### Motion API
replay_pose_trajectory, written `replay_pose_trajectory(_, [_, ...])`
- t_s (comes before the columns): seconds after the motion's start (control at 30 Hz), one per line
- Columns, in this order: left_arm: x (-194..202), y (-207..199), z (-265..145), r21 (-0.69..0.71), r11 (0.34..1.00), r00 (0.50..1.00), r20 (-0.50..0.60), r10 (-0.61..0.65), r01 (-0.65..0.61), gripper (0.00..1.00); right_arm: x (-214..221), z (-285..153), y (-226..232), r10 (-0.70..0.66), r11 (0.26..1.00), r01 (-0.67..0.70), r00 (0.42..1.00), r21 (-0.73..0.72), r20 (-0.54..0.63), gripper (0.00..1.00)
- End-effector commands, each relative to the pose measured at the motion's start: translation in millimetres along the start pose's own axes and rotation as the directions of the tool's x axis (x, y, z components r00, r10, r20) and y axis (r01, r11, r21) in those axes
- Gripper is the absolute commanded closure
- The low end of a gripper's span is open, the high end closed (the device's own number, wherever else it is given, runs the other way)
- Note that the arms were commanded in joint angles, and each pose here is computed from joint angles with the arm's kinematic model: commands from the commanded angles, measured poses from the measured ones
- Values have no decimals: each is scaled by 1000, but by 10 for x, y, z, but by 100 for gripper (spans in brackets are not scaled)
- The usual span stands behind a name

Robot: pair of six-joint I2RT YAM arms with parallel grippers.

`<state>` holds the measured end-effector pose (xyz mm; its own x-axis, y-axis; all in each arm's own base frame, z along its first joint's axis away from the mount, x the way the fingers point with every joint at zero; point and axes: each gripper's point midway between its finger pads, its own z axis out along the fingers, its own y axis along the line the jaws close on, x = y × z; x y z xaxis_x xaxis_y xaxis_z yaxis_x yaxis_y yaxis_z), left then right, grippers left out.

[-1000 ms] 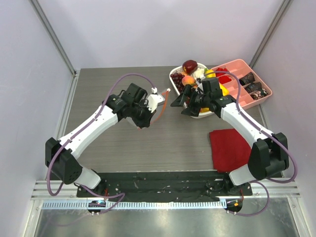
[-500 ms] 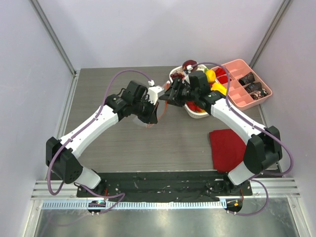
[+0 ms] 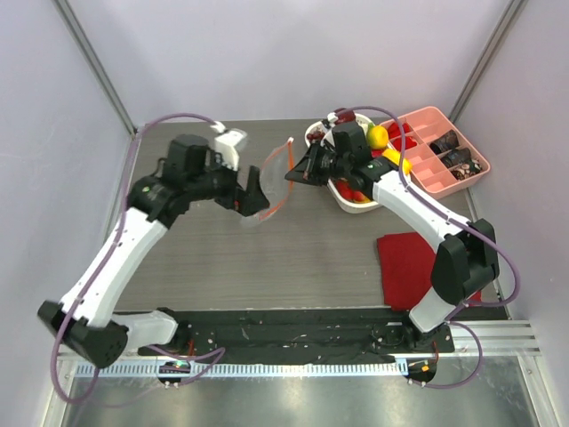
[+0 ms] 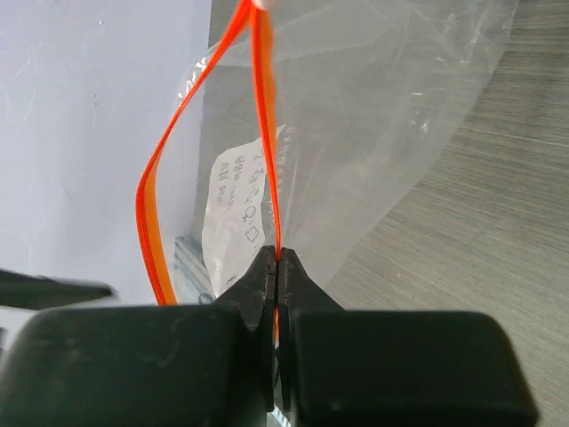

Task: Place the food in the zip-top bag and seal the zipper
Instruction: Open the zipper of the food storage bag at the center of the board.

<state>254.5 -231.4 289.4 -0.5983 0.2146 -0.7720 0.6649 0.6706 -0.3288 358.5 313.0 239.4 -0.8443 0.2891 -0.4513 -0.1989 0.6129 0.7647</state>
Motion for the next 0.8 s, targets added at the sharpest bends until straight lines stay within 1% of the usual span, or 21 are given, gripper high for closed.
replay_pose_trajectory(0.0, [-364, 45, -650, -141, 990, 985, 170, 38, -14, 0, -30, -335, 481, -79, 991, 80, 997, -110, 15, 99])
replay_pose_trajectory(0.07, [-357, 157, -704, -215, 976, 986, 166, 2, 34, 0, 28, -387, 532, -69, 992, 69, 998, -106, 5, 99])
replay_pose_trajectory(0.1, [-316, 275, -725, -284, 956, 989, 144, -31, 71, 0, 60, -390, 550, -53, 994, 53, 999, -97, 1, 99])
replay_pose_trajectory(0.13, [-294, 325, -722, -309, 948, 991, 128, -38, 76, 0, 155, -373, 524, -32, 998, 31, 999, -62, -20, 99])
replay_pose_trajectory(0.17, [-274, 342, -718, -317, 945, 992, 116, -40, 75, 0, 190, -350, 510, -26, 999, 25, 999, -44, -23, 99])
replay_pose_trajectory(0.27, [-284, 332, -707, -308, 950, 994, 110, -15, 48, 0, 319, -302, 569, -50, 997, 47, 998, -56, -50, 99])
replay_pose_trajectory(0.43, [-225, 474, -566, -366, 930, 999, 41, -23, 36, 1, 296, -276, 672, -88, 995, 86, 995, -58, -41, 99])
replay_pose_trajectory(0.47, [-223, 475, -538, -362, 931, 999, 43, -21, 35, 3, 289, -268, 680, -90, 994, 88, 995, -57, -40, 99])
replay_pose_trajectory(0.57, [-208, 513, -439, -362, 932, 998, 57, 0, 20, 12, 318, -241, 751, -106, 992, 102, 993, -73, -52, 99])
replay_pose_trajectory(0.6, [-200, 530, -419, -366, 930, 998, 55, 2, 18, 17, 341, -235, 772, -112, 991, 107, 992, -81, -60, 99])
replay_pose_trajectory(0.67, [-161, 578, -331, -372, 928, 999, 31, -10, 21, 20, 387, -230, 812, -127, 988, 120, 989, -95, -72, 99])
replay_pose_trajectory(0.7, [-167, 582, -313, -371, 928, 1000, 29, -13, 22, 24, 412, -239, 829, -134, 987, 125, 988, -104, -80, 99])
replay_pose_trajectory(0.77, [-182, 598, -269, -372, 928, 999, 27, -17, 26, 25, 451, -235, 838, -140, 985, 129, 986, -111, -94, 99])
